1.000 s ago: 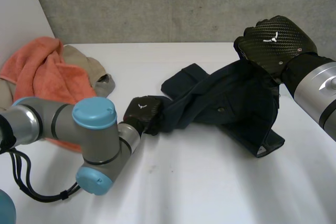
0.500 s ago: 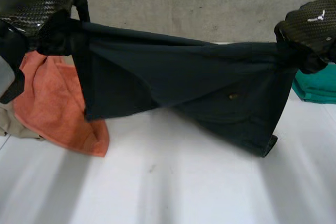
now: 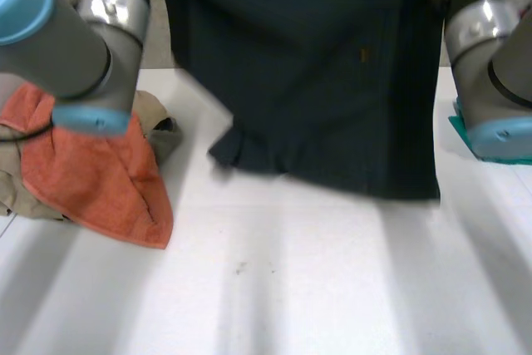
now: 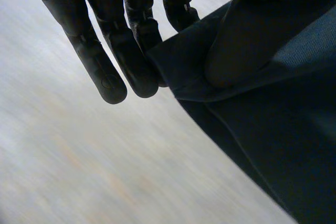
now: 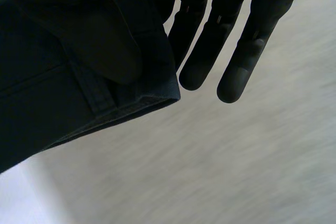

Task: Fold the laundry.

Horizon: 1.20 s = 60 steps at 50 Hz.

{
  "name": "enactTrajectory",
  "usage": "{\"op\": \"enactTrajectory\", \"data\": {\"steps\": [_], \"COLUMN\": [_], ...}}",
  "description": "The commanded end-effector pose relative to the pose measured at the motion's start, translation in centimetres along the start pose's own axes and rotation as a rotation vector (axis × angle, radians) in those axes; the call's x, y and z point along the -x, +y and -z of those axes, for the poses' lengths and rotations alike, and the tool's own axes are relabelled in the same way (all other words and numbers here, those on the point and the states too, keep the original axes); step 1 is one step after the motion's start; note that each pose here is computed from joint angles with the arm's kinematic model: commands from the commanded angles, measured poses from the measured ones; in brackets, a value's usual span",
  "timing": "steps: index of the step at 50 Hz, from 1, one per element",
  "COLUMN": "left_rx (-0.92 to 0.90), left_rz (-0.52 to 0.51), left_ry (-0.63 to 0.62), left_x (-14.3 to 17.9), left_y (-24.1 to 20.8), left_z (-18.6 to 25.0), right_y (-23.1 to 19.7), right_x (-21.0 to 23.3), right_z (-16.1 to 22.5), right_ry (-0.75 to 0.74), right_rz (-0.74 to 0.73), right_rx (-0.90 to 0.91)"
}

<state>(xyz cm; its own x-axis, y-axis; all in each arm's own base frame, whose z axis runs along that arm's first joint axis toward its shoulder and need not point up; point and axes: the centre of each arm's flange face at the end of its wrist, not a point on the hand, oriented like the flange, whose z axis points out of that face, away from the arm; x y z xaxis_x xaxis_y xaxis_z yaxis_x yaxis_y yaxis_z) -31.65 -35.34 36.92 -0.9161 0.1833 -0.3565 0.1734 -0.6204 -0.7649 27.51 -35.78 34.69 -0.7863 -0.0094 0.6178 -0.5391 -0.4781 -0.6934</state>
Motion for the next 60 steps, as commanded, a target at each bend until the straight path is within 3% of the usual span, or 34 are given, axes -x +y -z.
{"op": "enactTrajectory", "data": {"steps": [1,7,14,18,25,29,39,45,48,51,55,60], "left_rx": [-0.384,-0.222,0.035,0.188,0.455,0.594,0.966,1.183,1.186,1.138,0.981,0.742], "left_rz": [-0.008,-0.003,-0.004,-0.008,0.002,0.002,-0.042,-0.080,-0.096,-0.090,-0.047,-0.014], "left_ry": [-0.198,-0.112,0.008,0.083,0.267,0.384,0.586,0.858,0.944,0.923,0.778,0.551], "left_x": [3.5,1.7,-1.4,-3.0,-6.5,-7.6,-4.4,-4.2,-4.3,-4.4,-4.7,-6.1], "left_y": [-7.4,-3.9,2.4,5.8,8.8,8.2,2.5,-2.1,-3.9,-4.2,-3.6,0.6], "left_z": [-2.3,-0.1,5.1,8.8,16.7,20.5,26.8,32.7,34.0,33.1,28.3,20.6], "right_y": [-4.8,-4.0,1.5,6.6,11.5,11.9,6.6,5.2,5.4,5.7,6.2,8.4], "right_x": [-2.7,-1.5,4.3,9.2,13.3,12.9,7.2,4.3,3.2,3.0,3.1,4.7], "right_z": [-2.5,-2.3,-1.0,1.5,6.4,9.1,15.7,21.6,24.5,24.4,21.5,17.6], "right_ry": [0.251,0.184,-0.041,-0.243,-0.432,-0.491,-0.625,-0.814,-0.940,-0.936,-0.780,-0.651], "right_rz": [-0.050,-0.057,-0.101,-0.113,-0.103,-0.086,-0.055,0.102,0.186,0.194,0.160,0.072], "right_rx": [-0.354,-0.348,-0.196,-0.067,0.165,0.305,0.497,0.640,0.721,0.708,0.626,0.581]}}
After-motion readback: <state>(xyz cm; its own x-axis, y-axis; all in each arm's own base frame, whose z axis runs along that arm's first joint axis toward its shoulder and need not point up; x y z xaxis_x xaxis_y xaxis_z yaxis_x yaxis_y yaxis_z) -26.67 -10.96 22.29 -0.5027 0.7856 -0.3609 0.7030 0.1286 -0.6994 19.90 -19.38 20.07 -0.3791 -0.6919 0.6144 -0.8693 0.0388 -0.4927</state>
